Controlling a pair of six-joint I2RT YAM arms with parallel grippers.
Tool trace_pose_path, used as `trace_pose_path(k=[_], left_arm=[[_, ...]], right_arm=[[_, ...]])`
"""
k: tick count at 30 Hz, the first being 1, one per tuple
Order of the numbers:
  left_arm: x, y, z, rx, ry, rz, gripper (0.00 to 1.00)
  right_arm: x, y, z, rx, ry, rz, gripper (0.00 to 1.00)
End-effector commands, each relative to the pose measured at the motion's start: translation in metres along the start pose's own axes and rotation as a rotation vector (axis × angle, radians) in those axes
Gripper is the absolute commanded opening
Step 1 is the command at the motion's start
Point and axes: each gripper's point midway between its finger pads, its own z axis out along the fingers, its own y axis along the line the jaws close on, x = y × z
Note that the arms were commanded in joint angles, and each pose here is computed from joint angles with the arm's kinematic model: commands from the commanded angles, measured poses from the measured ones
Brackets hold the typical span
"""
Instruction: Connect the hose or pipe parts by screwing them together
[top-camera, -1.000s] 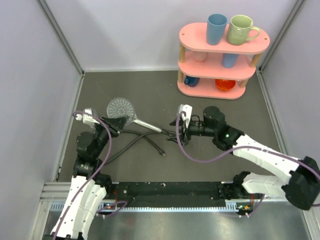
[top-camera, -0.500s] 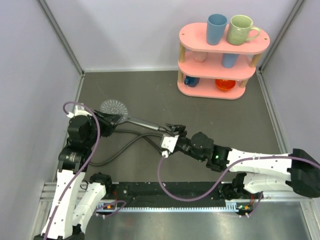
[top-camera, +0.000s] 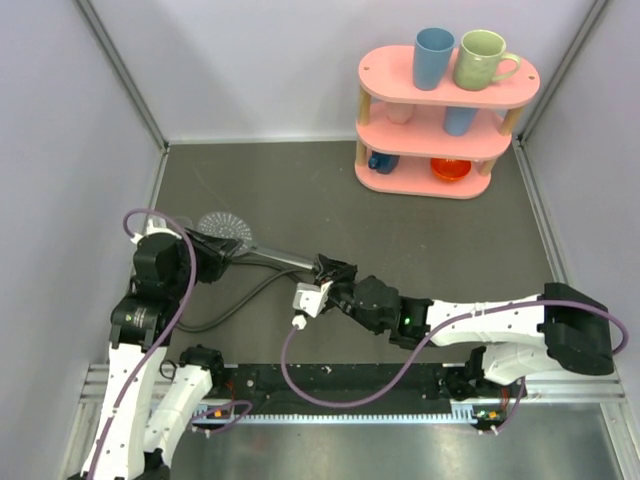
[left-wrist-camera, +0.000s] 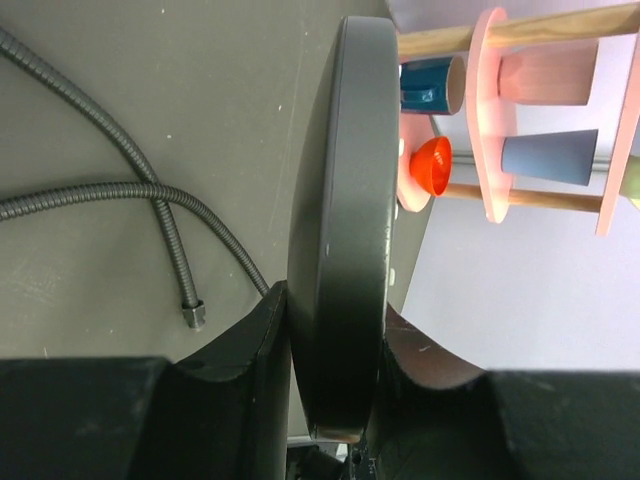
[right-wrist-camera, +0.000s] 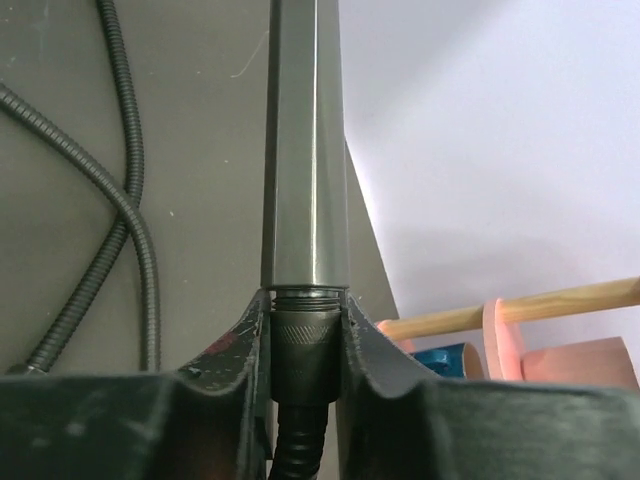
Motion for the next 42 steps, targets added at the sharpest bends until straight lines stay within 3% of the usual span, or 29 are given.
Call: trace_pose_path(k=[1,4,6,8,9,10,12,16,19,22,24,25,26,30,33,37,38,42], left_arm=[[-0.010,-0.027,-0.013,0.119,-0.056,0.073,0.00],[-0.013,-0.035,-0.014,0.239,-0.112,0.214,0.00],[-0.014,-0.066,-0.025,0.466,-0.175,0.357,0.00],[-0.003,-0.061,-0.024,0.611,-0.209,0.395,0.00],[-0.008,-0.089,-0.048,0.813,-0.310,0.439,0.00],[0.002,-0.072,-0.036,0.838,-0.294,0.437,0.00],[0.007,-0.081,-0.050,0.970,-0.327,0.464,0.00],[0.022,-0.071,-0.031,0.985,-0.253,0.530,0.00],[0.022,-0.066,-0.024,0.994,-0.270,0.525,0.00],[0.021,-0.060,-0.015,0.976,-0.261,0.494,0.00],[0.022,-0.059,-0.013,0.979,-0.256,0.490,0.00],[0.021,-0.059,-0.011,0.971,-0.253,0.480,0.00],[0.021,-0.055,-0.006,0.943,-0.237,0.454,0.00],[0.013,-0.051,0.007,0.816,-0.201,0.381,0.00],[-0.006,-0.040,0.019,0.582,-0.205,0.277,0.00],[-0.028,-0.026,0.020,0.297,-0.222,0.182,0.00],[-0.031,-0.028,0.017,0.266,-0.221,0.161,0.00],[-0.042,-0.044,-0.002,0.174,-0.212,0.093,0.00]], right_arm=[[-0.037,-0.022,0.006,0.013,-0.066,0.113,0.00],[-0.043,-0.021,0.007,-0.061,-0.093,0.221,0.00],[-0.048,-0.020,0.008,-0.142,-0.135,0.336,0.00],[-0.058,-0.015,0.003,-0.269,-0.180,0.463,0.00],[-0.060,-0.014,0.001,-0.319,-0.199,0.508,0.00],[-0.051,-0.020,0.003,-0.344,-0.193,0.553,0.00],[-0.060,-0.010,-0.006,-0.502,-0.223,0.668,0.00],[-0.049,-0.014,-0.017,-0.684,-0.258,0.875,0.00],[-0.049,-0.009,-0.024,-0.781,-0.283,0.924,0.00],[-0.038,-0.010,-0.024,-0.804,-0.257,0.994,0.00],[-0.028,-0.008,-0.021,-0.766,-0.210,1.009,0.05],[-0.026,-0.008,-0.020,-0.752,-0.202,1.007,0.11],[-0.017,-0.007,-0.017,-0.712,-0.166,1.015,0.28],[0.005,-0.020,-0.018,-0.532,-0.089,0.986,0.54],[0.026,-0.033,-0.024,-0.345,-0.034,0.897,0.59],[0.025,-0.043,-0.033,-0.177,-0.033,0.655,0.62],[0.036,-0.043,-0.035,-0.111,0.012,0.606,0.63],[0.016,-0.055,-0.039,0.022,-0.062,0.418,0.63]])
